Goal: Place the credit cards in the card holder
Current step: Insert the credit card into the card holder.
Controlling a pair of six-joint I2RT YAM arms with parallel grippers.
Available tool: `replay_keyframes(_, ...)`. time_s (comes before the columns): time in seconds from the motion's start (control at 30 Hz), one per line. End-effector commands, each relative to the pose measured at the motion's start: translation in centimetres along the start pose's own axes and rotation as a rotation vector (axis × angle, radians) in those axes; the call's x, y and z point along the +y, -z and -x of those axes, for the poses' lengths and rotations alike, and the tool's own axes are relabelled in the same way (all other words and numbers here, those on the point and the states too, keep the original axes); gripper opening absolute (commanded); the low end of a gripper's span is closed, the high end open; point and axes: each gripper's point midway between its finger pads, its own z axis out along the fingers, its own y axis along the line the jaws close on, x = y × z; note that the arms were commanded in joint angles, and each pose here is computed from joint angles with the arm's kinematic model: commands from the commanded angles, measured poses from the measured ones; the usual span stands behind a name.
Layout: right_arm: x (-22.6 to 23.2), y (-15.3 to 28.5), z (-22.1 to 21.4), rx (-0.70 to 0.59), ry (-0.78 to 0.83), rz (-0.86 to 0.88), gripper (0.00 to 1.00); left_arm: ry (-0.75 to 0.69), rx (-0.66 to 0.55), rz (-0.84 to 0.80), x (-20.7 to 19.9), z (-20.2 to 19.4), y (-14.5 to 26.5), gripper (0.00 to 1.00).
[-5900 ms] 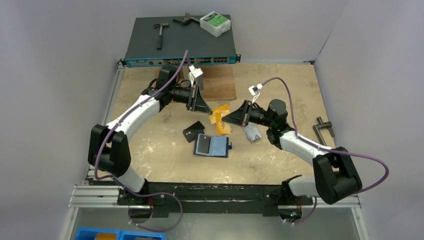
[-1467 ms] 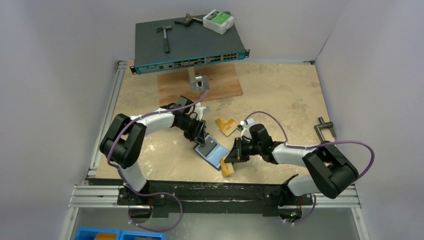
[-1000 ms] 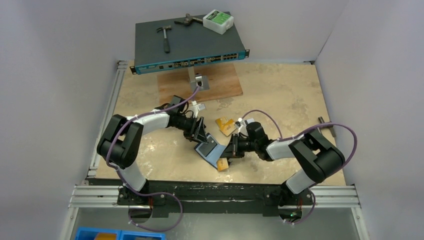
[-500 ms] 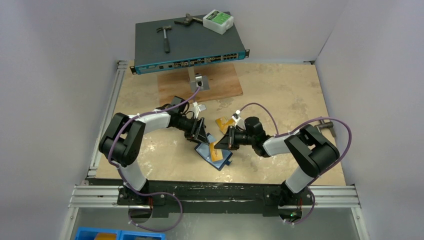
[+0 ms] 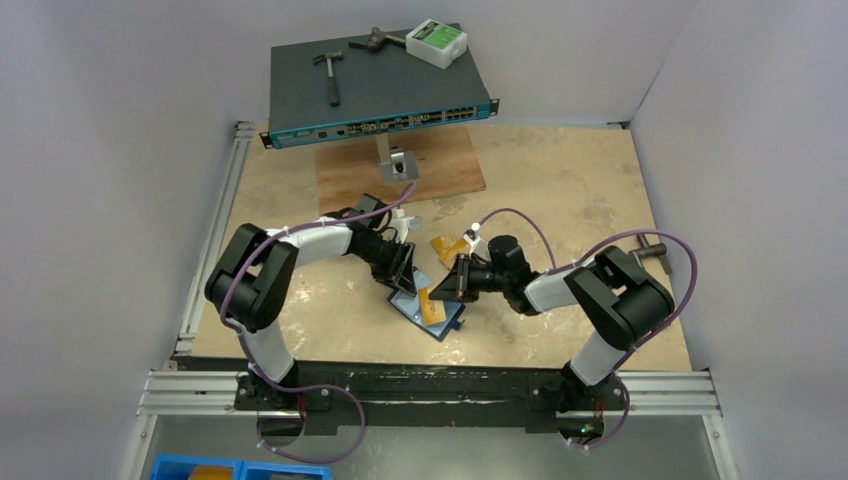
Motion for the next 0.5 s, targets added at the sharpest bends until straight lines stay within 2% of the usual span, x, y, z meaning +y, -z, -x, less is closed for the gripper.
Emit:
replay_keyframes(0.0,1.3,0.7,0.3,-0.022,0.029,0.048,0.0,-0.051,0.009,0.063,0.6,0.7,0.0,0.36)
replay_keyframes(0.13,0.5,1.5,-1.2,0.017,0.03,0.034,0.0,-0.05,0.024,0.067,0.8,0.5,0.0,0.2)
replay_keyframes(0.2,0.1,1.8,-2.2,0.047,0.03,0.038,0.0,-0.044,0.033,0.064,0.7,0.4,-0.1,0.16)
replay_keyframes(0.33,-0.5,1.9,-3.1,0.078,0.013,0.063,0.0,-0.042,0.024,0.055,0.4,0.4,0.2,0.15)
replay_keyframes(0.47,-0.7,1.2,-2.6,0.08,0.009,0.066,0.0,-0.033,0.028,0.025,-0.2,0.4,0.2,0.22)
